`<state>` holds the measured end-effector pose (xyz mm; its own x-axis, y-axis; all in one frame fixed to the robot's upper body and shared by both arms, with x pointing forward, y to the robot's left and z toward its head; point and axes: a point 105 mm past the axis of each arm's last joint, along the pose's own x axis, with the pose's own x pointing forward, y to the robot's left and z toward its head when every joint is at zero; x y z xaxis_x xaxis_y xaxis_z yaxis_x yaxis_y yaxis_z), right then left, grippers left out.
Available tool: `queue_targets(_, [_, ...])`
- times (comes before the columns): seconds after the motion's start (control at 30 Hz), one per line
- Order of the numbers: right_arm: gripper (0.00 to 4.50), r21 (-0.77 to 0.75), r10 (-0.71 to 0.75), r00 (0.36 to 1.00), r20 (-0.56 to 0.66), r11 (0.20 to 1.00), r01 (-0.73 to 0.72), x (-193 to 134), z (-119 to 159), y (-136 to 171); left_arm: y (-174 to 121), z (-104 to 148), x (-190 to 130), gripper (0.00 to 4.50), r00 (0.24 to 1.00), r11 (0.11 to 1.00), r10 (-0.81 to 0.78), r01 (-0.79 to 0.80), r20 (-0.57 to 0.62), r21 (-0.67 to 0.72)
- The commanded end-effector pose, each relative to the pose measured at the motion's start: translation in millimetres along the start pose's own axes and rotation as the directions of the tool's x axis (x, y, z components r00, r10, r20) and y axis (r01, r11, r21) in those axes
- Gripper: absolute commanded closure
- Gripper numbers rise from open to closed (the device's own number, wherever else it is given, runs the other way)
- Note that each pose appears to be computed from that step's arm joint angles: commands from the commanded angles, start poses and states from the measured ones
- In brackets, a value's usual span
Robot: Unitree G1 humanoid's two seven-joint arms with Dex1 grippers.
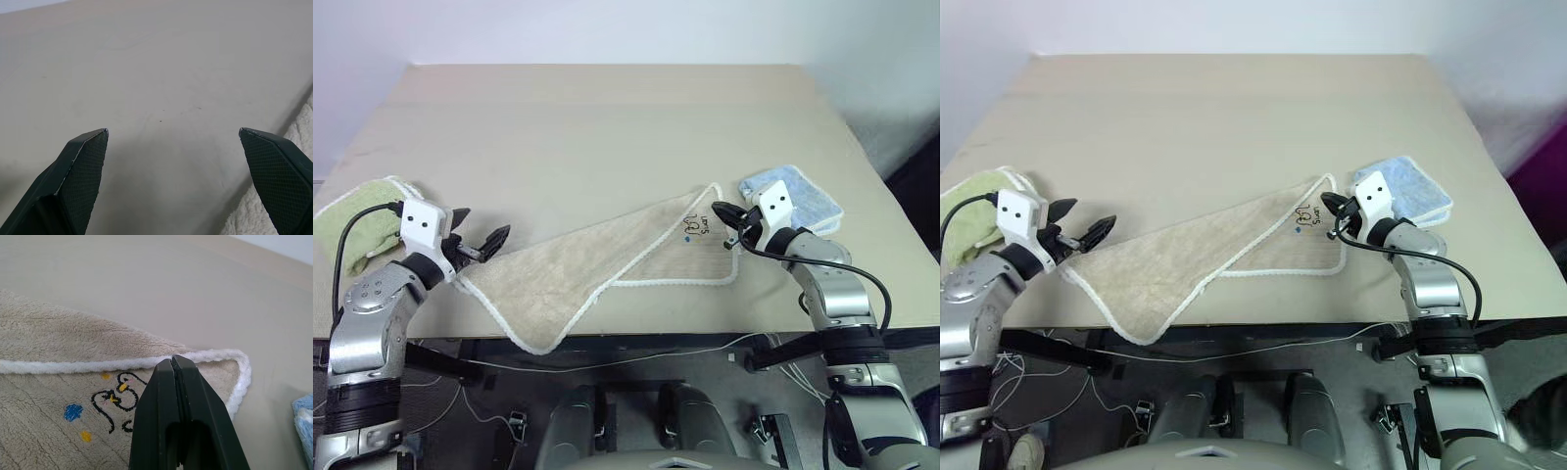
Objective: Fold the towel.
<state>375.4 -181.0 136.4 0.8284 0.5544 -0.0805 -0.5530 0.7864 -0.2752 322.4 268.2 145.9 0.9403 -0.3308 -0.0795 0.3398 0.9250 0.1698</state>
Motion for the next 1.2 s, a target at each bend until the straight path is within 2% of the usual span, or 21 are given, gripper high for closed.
queue_targets(0.03, [4.5,-0.037,-0.006,0.997,0.07,0.999,0.009,0.1,22.1,-4.3,-2.9,10.3,1.3,0.02,0.999,1.0,-0.007,0.006,0.035,0.023])
queue_targets(0.53, [4.5,-0.04,0.003,0.997,0.079,0.999,0.0,-0.1,23.6,1.4,-5.5,6.6,1.2,0.02,0.999,1.0,-0.017,0.016,0.03,0.021])
queue_targets(0.83, [4.5,-0.034,-0.024,0.997,0.072,0.999,0.026,-4.6,20.3,-2.8,-14.2,8.8,7.7,0.02,0.997,0.996,-0.075,0.074,0.019,0.05])
queue_targets(0.97, [4.5,-0.026,-0.003,0.997,0.073,1.0,0.005,-0.1,19.9,0.7,-29.6,19.0,3.7,0.02,0.988,0.984,-0.153,0.15,0.021,0.099])
queue_targets(1.17, [4.5,-0.024,0.007,0.997,0.079,1.0,-0.005,7.5,21.8,2.9,-65.9,13.7,-18.0,0.02,0.923,0.897,-0.376,0.385,-0.082,0.216])
queue_targets(1.2, [4.5,-0.022,0.01,0.997,0.076,1.0,-0.008,8.1,20.4,4.6,-74.5,8.3,-26.6,0.02,0.886,0.854,-0.443,0.464,-0.138,0.236])
